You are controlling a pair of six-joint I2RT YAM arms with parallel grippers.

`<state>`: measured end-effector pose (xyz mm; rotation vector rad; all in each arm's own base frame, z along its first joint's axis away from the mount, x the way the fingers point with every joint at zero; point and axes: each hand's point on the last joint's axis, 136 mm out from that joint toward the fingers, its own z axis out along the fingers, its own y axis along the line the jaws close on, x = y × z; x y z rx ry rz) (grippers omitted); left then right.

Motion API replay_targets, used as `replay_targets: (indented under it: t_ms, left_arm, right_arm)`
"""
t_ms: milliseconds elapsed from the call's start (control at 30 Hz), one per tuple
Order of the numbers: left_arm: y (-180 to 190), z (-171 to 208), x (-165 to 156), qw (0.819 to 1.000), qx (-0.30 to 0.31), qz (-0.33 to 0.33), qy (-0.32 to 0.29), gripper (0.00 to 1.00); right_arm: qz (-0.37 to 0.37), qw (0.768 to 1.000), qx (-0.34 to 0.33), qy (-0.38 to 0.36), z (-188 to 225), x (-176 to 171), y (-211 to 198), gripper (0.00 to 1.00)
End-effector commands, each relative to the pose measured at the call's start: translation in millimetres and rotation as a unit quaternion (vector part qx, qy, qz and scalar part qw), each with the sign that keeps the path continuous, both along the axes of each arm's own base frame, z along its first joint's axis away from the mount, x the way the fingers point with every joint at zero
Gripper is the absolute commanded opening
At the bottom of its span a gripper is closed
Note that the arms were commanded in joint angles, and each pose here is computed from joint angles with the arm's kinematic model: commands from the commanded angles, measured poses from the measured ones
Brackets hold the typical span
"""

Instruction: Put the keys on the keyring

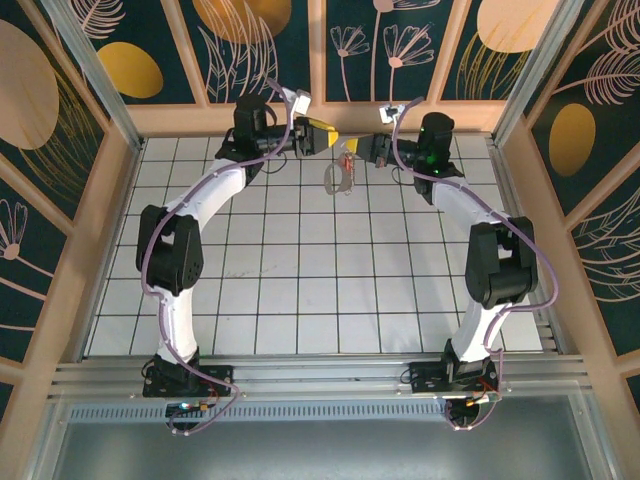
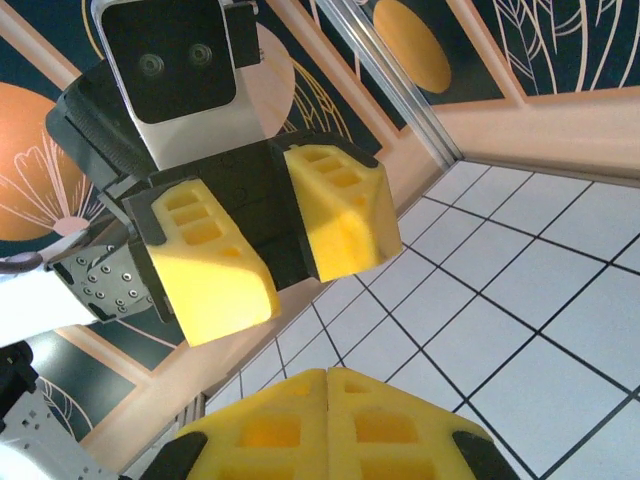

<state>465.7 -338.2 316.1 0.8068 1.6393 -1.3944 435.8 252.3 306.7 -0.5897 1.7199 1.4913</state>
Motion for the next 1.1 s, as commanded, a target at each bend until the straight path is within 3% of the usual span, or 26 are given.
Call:
replay_targets:
  t_ms: [0,1067]
  left_arm:
    - [0,0,-8,0.999,0.005,-0.039,-0.008,0.38]
    - [-11,-19,-21,0.996,0.002,-0.092,0.017,0.32]
  right_arm:
    - [0.021,0.999,0.0,-0.037,14,-1,1,0.0]
    - [0.041,0.998,0.003,-0.041,16,-8,13,0.0]
